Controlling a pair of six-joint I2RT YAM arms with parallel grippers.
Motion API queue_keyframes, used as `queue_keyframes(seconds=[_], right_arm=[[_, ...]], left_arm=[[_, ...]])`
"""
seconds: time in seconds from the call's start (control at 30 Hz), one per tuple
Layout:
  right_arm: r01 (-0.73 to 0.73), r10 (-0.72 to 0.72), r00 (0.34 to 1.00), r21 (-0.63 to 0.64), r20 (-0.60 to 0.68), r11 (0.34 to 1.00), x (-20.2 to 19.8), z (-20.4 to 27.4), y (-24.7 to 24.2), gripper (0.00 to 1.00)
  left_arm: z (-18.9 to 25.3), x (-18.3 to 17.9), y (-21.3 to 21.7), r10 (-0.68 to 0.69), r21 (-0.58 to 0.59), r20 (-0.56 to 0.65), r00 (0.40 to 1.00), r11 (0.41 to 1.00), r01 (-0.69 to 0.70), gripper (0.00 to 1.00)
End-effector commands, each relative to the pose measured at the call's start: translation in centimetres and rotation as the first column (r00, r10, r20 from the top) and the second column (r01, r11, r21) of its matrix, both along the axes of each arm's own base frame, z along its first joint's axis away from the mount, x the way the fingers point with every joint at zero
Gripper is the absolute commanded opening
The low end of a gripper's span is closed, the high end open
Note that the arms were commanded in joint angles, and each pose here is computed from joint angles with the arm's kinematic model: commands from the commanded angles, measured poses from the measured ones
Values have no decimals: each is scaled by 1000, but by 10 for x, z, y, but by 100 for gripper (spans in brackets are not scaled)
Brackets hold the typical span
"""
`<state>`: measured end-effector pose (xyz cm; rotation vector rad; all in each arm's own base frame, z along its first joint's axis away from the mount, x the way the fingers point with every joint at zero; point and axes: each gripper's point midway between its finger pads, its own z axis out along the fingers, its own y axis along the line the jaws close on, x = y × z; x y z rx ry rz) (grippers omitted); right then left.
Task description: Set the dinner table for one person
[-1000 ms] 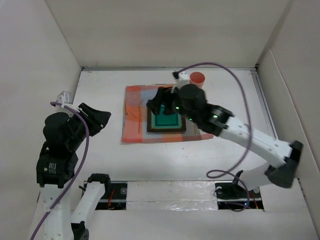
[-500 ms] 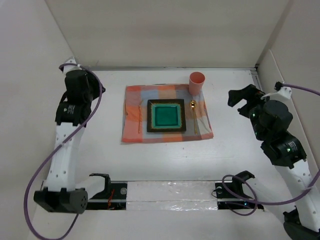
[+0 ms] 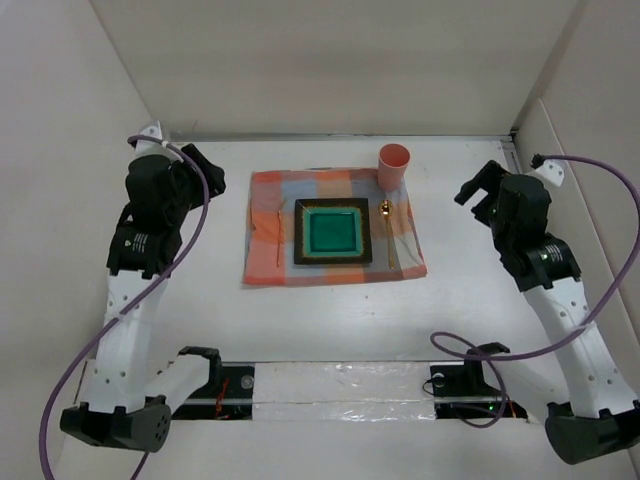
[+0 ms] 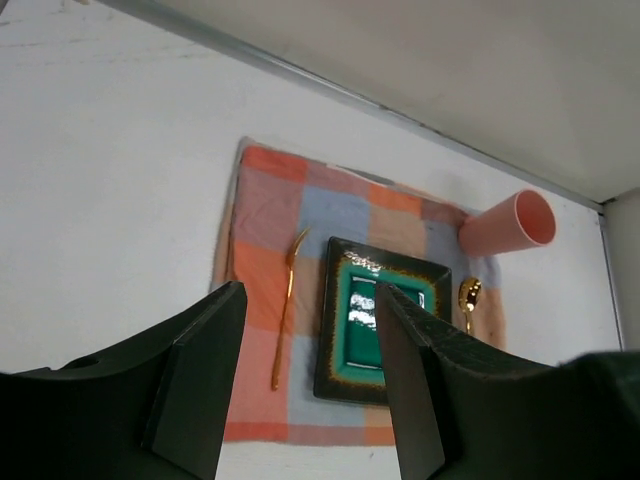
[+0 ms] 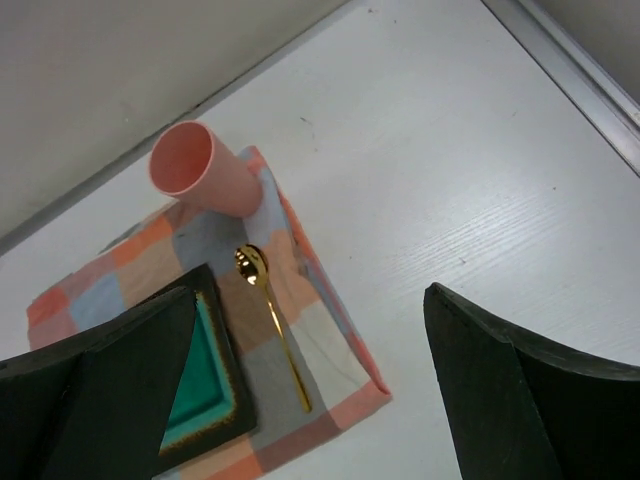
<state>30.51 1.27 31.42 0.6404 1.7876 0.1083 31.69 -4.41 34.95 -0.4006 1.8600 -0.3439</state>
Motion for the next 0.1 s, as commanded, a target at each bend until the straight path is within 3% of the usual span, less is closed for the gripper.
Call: queue_keyframes(seconds=[0.0, 0.07], right_arm=[[6, -6, 1000, 21, 14, 1000, 3, 2, -1, 100], [-5, 4, 1000, 23, 15, 1000, 5, 3, 1, 100]], left_arm=[[26, 4, -7, -28, -19, 76, 997, 999, 30, 50], [24, 3, -7, -28, -18, 68, 997, 999, 30, 51]])
